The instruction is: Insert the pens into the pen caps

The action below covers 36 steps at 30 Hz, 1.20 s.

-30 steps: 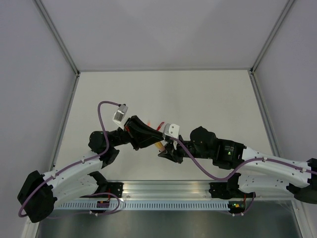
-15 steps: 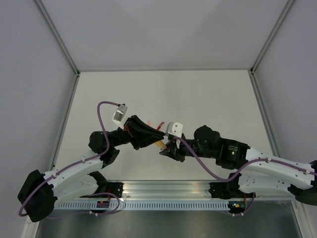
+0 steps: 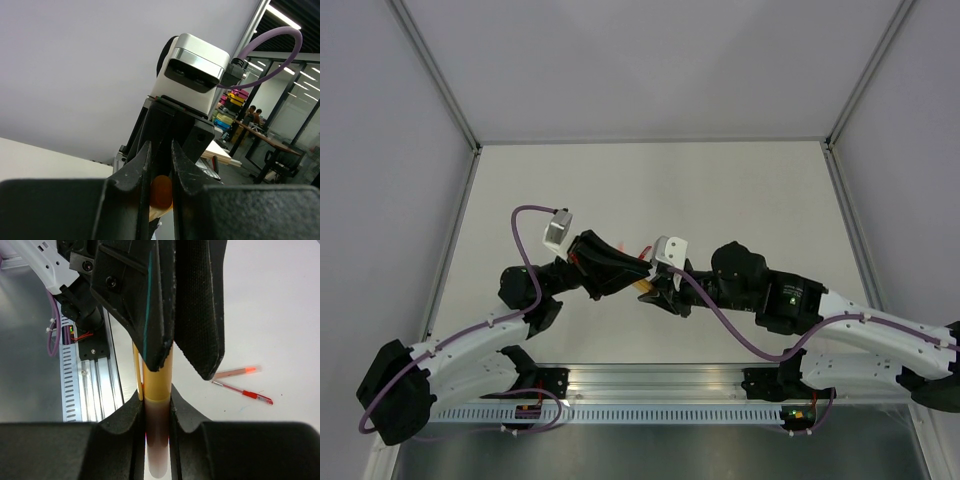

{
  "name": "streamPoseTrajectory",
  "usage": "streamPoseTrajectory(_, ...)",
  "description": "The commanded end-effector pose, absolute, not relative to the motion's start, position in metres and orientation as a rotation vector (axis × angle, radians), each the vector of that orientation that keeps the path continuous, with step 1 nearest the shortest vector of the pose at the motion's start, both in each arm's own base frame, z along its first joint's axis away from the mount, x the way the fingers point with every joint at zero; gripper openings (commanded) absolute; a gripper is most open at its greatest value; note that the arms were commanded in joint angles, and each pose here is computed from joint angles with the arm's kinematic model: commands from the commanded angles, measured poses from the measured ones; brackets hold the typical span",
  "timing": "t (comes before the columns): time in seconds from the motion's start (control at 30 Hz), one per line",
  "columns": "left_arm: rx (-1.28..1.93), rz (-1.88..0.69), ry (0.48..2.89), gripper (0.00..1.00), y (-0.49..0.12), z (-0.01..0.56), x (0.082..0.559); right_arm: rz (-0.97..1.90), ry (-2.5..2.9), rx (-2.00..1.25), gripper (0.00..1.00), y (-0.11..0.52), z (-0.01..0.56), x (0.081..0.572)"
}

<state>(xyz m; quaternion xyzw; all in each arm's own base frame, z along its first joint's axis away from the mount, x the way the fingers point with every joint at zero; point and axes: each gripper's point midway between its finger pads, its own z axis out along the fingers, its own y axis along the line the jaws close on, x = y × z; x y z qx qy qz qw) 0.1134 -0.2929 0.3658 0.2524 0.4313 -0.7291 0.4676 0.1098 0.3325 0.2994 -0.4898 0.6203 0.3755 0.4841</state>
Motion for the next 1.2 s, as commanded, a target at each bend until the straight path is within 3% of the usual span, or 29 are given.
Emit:
streamPoseTrajectory(0.0,0.757,-1.812,1.607,0.02,-0.320,0.232,0.103,1.053,0.805,-0.750,0.00,0.311,0.545,0.106)
streamPoseTrajectory(0.17,0.753,-1.823,1.571,0.02,-0.321,0.247,0.102,1.052,0.845,-0.789,0.00,0.323,0.529,0.110)
streamPoseTrajectory(0.23,0.737,-1.820,1.512,0.03,-0.317,0.269,0.101,1.030,0.911,-0.829,0.00,0.331,0.498,0.115)
streamPoseTrajectory(0.4,0.643,-1.705,1.451,0.20,-0.309,0.335,0.118,1.050,1.008,-0.894,0.00,0.336,0.438,0.112)
streamPoseTrajectory(0.5,0.658,-1.685,1.413,0.29,-0.307,0.370,0.118,1.085,1.009,-0.884,0.00,0.330,0.431,0.106)
streamPoseTrajectory(0.7,0.651,-1.621,1.395,0.59,-0.301,0.391,0.121,1.123,0.990,-0.866,0.00,0.313,0.438,0.095)
streamPoseTrajectory(1.0,0.673,-1.506,1.326,0.73,-0.281,0.408,0.115,1.123,0.990,-0.858,0.00,0.301,0.445,0.091)
streamPoseTrajectory(1.17,0.696,-1.482,1.327,0.74,-0.281,0.400,0.115,1.120,0.991,-0.851,0.00,0.295,0.443,0.090)
